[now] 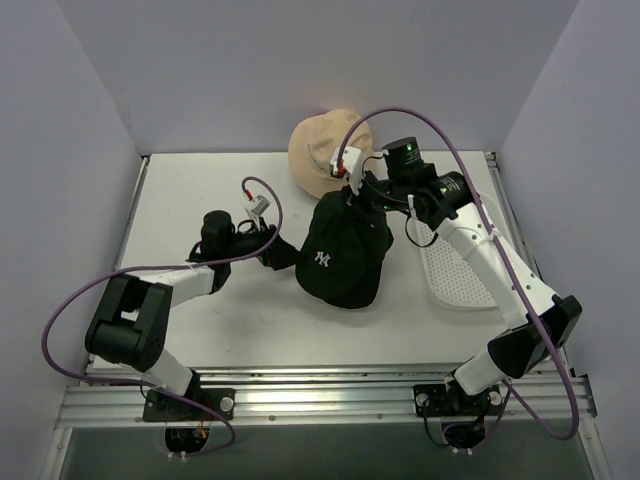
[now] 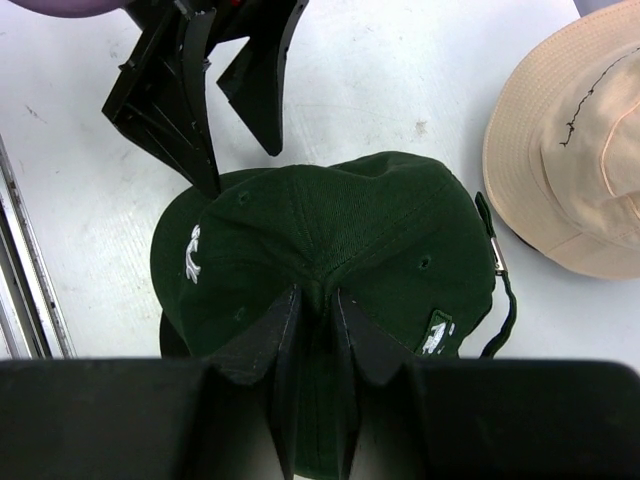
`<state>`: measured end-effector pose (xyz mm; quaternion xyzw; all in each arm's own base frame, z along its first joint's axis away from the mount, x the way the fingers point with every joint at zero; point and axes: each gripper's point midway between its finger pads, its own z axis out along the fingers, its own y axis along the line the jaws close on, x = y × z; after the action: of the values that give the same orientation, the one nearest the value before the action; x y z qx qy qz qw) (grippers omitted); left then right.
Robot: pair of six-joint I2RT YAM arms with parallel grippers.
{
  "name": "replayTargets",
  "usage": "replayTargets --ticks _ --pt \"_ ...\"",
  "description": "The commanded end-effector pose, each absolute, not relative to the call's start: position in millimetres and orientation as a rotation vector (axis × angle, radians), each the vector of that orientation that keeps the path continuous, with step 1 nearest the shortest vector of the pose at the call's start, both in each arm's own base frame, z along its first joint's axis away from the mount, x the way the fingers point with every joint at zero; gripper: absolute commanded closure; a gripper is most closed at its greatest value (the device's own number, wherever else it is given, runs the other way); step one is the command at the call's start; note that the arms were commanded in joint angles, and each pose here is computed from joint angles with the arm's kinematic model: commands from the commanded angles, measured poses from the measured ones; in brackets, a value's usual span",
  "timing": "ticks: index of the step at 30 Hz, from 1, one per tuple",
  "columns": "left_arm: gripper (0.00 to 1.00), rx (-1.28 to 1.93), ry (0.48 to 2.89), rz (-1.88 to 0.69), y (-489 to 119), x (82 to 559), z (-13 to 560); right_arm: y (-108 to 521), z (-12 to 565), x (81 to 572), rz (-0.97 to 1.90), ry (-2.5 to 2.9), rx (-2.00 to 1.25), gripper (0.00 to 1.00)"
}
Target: Stack the hats
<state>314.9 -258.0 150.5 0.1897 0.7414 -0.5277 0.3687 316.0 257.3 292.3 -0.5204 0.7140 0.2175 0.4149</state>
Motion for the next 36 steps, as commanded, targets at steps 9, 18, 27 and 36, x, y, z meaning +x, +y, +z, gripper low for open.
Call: replayTargets --ticks 9,18,27,36 --pt "0.25 0.646 1.651 -1.516 -271 305 194 259 311 314 0.562 1.746 -1.284 1.0" --pt "0.4 0.632 1.675 -1.557 -277 295 185 258 321 313 0.561 1.739 -1.258 1.0" --pt "0.19 0.604 1.747 -1.427 -273 318 173 260 311 315 0.56 1.752 -1.272 1.0" --pt "0.27 0.63 1.72 -1.492 -279 311 170 261 307 319 0.563 1.767 -1.272 1.0"
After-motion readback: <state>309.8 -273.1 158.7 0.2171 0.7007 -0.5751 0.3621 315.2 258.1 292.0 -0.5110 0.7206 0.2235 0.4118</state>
